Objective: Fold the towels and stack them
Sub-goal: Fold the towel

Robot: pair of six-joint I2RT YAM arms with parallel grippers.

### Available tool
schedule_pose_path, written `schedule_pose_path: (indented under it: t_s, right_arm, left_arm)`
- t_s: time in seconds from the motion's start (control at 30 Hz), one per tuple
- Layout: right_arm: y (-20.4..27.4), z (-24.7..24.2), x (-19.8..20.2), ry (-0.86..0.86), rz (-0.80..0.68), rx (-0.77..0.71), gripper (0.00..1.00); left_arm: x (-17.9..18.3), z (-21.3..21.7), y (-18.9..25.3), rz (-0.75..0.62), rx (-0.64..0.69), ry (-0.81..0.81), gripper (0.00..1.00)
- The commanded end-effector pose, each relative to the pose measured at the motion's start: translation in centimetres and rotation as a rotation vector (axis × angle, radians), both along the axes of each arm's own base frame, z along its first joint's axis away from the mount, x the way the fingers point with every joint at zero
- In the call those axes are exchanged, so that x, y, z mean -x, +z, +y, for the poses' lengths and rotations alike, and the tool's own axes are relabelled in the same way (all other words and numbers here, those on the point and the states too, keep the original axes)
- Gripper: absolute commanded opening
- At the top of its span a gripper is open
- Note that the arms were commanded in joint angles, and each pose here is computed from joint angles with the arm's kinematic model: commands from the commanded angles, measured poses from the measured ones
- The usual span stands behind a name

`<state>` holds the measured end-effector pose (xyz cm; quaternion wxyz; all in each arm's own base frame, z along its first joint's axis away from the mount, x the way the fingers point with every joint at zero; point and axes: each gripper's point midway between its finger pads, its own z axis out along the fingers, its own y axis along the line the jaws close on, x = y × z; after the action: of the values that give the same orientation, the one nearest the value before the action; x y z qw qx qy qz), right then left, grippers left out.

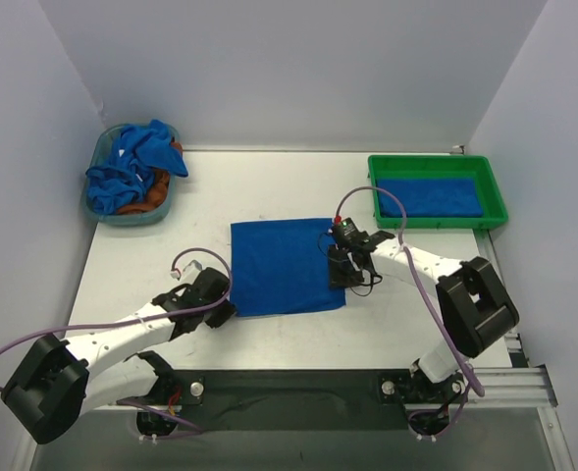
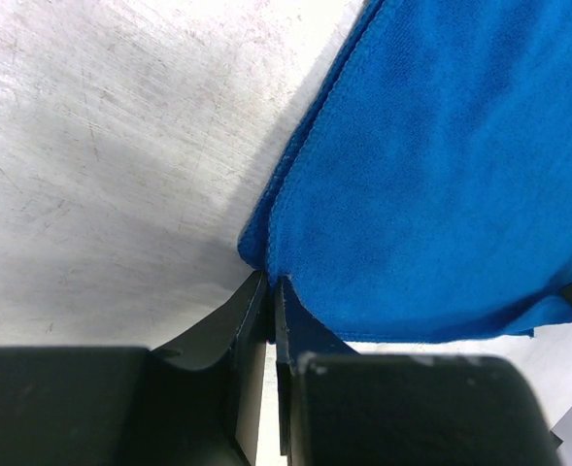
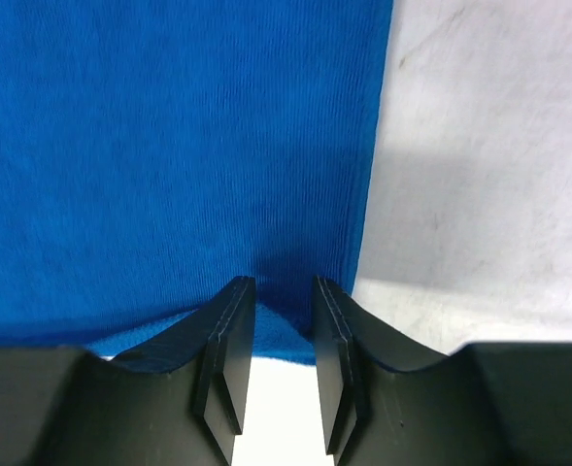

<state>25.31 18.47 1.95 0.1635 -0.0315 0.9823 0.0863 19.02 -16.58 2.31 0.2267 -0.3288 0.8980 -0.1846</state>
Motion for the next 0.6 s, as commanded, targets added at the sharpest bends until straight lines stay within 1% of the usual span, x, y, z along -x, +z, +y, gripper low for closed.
schedule_pose_path:
  t_s: [0.0,0.17,0.33,0.4,0.53,0.57]
  right_arm:
    - [1.4,0.3,1.7,0.051,-0.002,-0.048,0.29]
    - [2.3,0.0,3.1,0.065,-0.015,-0.090,0.29]
    - [2.3,-0.3,4.8,0.058,0.005,-0.130,0.29]
    - [1.8,-0.6,5.8,0.037,0.035,-0.140,0.29]
    - [0.6,-1.6,7.0,-0.071,0.095,-0.158,0.29]
    - [0.6,-1.6,6.9,-0.093,0.091,-0.167,0.29]
  left_arm:
    - [-0.7,-0.4,0.8,-0.041,0.032,0.006,0.17]
    - [-0.5,-0.3,0.9,-0.045,0.036,0.006,0.17]
    - [-0.5,-0.2,0.9,-0.050,0.038,0.007,0.17]
    - [-0.4,-0.1,0.9,-0.047,0.037,0.008,0.17]
    - [-0.3,-0.1,0.8,-0.046,0.038,0.006,0.17]
    - [-0.3,-0.1,0.9,-0.049,0.039,0.005,0.17]
